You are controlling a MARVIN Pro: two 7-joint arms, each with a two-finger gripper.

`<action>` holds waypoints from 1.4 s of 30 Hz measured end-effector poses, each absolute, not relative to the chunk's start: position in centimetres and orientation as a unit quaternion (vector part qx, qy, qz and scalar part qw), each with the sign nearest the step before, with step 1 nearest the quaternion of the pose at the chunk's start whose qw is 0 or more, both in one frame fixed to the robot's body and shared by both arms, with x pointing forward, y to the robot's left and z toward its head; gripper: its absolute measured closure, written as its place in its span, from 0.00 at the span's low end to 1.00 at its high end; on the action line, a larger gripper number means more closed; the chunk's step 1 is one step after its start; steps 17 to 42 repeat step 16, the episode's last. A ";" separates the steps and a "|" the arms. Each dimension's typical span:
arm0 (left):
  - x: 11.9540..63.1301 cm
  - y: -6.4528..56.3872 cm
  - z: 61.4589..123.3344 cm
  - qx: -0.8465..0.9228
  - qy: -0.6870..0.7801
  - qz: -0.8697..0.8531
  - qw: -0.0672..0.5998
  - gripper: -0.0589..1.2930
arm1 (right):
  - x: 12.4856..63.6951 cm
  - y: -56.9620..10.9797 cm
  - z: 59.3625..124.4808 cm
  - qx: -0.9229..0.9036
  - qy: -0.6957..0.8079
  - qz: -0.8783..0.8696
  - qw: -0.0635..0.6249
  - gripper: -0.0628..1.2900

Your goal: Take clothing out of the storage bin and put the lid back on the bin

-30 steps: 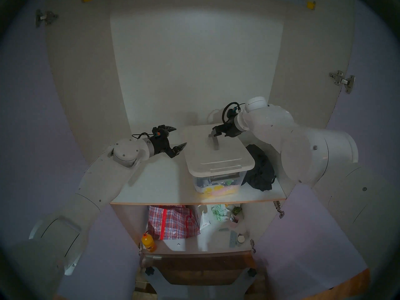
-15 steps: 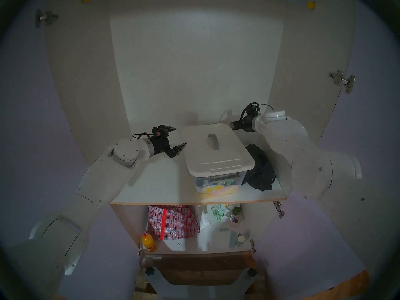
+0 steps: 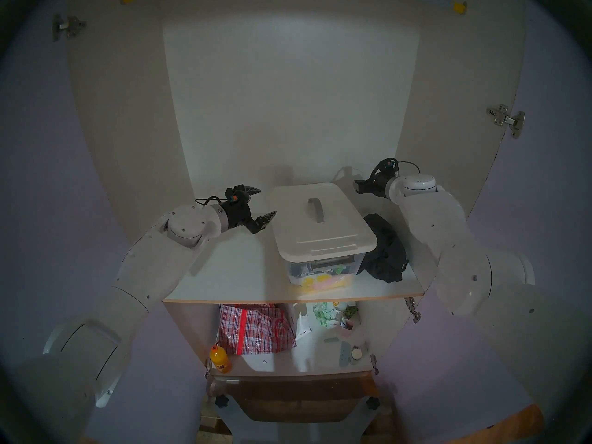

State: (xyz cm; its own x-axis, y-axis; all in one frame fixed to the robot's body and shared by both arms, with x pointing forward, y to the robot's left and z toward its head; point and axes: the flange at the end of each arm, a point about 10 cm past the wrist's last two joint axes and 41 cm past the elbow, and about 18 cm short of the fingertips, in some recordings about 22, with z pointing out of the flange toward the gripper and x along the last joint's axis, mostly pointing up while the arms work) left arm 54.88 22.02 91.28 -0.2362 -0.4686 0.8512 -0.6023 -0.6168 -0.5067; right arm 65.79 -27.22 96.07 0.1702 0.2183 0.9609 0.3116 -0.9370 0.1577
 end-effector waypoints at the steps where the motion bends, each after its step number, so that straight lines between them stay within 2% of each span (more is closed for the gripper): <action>1: 54.9 22.0 91.3 0.616 -0.435 0.655 0.051 0.05 | 65.8 -27.2 96.3 -0.762 -0.174 -0.622 0.037 0.05; 9: 54.8 22.1 91.3 0.616 -0.431 0.658 0.050 0.05 | 64.9 -27.4 97.8 -0.750 -0.179 -0.637 0.027 0.05; 16: 54.4 24.8 92.1 0.605 -0.385 0.696 0.033 0.05 | 64.3 -27.4 98.0 -0.755 -0.174 -0.631 0.024 0.05; 42: 54.4 24.8 92.1 0.605 -0.385 0.696 0.033 0.05 | 64.3 -27.4 98.0 -0.755 -0.174 -0.631 0.024 0.05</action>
